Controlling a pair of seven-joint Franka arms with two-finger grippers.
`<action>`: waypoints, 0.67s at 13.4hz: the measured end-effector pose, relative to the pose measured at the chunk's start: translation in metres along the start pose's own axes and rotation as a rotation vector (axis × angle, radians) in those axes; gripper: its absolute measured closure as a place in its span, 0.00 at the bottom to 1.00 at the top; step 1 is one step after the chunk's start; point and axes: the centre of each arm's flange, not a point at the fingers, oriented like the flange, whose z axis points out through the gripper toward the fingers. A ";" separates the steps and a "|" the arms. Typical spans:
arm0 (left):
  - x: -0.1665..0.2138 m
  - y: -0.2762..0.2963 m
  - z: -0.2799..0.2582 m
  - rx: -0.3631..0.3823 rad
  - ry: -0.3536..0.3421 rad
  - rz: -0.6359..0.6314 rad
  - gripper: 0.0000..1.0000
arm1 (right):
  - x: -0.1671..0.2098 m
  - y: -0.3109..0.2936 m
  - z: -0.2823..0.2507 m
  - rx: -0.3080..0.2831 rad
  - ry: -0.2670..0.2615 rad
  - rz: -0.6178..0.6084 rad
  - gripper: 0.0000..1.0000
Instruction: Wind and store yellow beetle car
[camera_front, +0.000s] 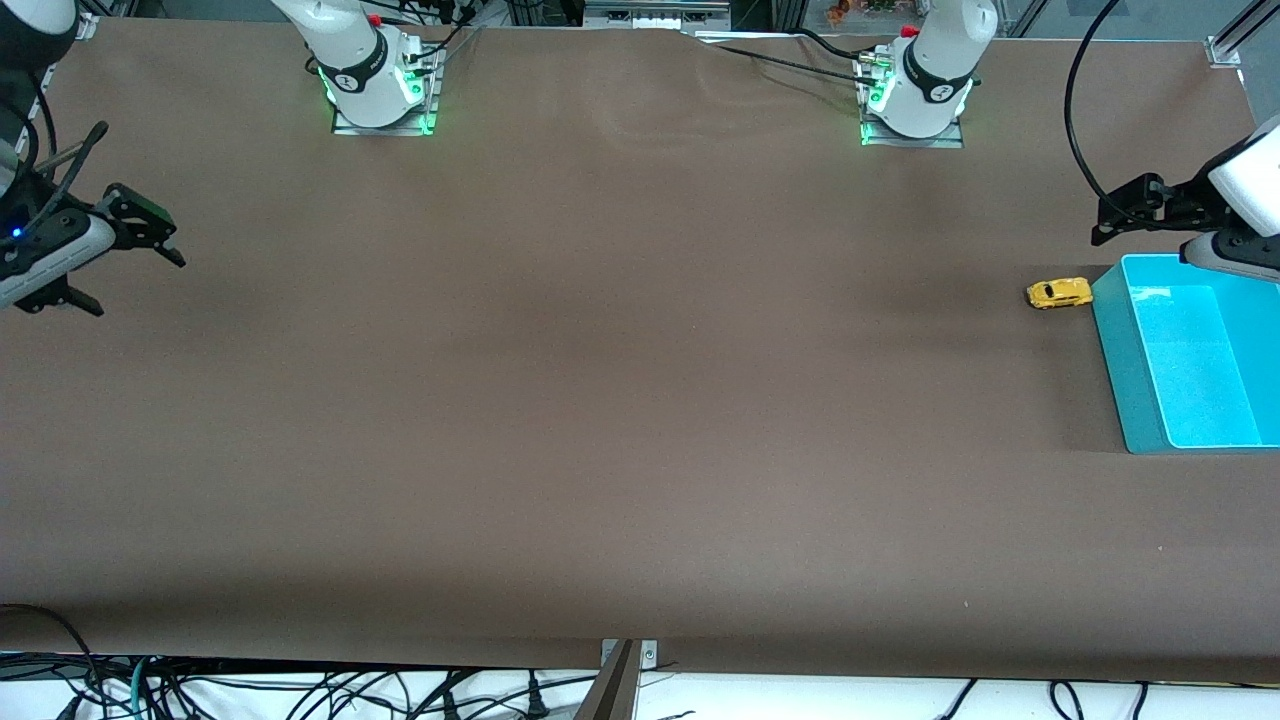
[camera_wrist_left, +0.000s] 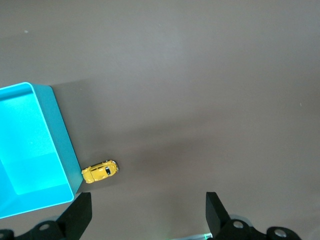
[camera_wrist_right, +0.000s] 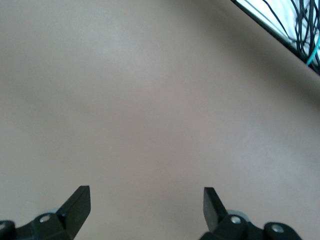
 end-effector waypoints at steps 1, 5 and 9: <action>0.000 0.002 0.001 -0.002 -0.008 0.023 0.00 | -0.001 -0.010 -0.007 0.003 -0.008 0.052 0.00; 0.002 -0.006 0.013 -0.015 -0.036 0.191 0.00 | -0.007 -0.029 -0.021 0.010 -0.034 0.215 0.00; -0.002 -0.038 0.040 -0.026 -0.091 0.406 0.00 | -0.006 -0.042 -0.026 0.012 -0.047 0.319 0.00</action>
